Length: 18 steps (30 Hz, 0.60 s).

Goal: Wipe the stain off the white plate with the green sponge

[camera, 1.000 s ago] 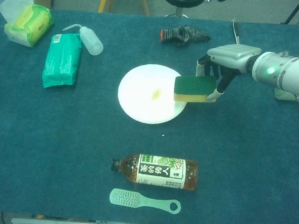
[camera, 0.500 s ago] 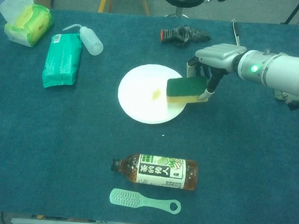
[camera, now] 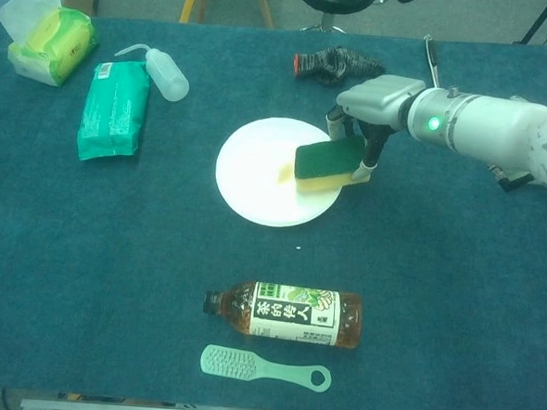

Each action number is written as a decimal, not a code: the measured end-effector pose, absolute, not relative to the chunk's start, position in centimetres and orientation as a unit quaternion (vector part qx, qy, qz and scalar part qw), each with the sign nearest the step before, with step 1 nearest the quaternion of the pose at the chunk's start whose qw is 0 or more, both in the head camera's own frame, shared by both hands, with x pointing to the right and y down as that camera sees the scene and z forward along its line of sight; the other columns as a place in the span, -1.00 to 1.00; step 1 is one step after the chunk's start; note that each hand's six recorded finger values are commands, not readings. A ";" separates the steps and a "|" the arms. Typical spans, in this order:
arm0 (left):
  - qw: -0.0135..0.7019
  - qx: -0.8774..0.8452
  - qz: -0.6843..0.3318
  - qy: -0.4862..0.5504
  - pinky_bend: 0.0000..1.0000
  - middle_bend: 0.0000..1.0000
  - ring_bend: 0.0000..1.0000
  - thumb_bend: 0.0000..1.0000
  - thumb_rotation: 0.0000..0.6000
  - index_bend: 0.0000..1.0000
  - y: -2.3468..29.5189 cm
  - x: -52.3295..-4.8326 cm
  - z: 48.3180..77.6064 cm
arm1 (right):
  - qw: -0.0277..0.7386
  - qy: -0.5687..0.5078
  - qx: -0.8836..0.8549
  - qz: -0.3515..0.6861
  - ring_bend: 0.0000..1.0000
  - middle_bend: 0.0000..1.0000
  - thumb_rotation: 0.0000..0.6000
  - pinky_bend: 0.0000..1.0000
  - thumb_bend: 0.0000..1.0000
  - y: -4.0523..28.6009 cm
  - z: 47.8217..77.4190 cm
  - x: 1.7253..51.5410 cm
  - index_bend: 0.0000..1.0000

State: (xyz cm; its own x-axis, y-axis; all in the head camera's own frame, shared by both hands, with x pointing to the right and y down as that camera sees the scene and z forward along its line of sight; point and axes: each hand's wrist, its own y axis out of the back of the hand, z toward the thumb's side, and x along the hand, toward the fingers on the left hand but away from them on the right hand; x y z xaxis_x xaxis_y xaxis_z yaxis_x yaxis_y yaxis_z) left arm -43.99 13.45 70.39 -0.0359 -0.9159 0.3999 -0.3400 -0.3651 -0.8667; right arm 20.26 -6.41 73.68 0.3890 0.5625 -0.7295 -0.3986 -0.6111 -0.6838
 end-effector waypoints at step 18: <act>0.265 -0.637 -0.527 0.496 -0.48 -0.94 -0.89 -0.79 1.00 -0.53 14.0 -44.4 70.8 | 0.456 -0.048 -0.700 0.548 -0.03 0.09 1.00 -0.14 -0.73 -6.5 74.9 18.9 -0.04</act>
State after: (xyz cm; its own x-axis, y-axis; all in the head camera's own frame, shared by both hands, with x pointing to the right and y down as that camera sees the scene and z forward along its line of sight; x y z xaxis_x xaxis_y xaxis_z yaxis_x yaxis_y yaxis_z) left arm -44.45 13.96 70.85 -0.0471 -0.9113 0.4090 -0.3521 -0.3680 -0.8606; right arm 18.92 -6.48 74.93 0.3951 0.5662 -0.7234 -0.4326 -0.5800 -0.6902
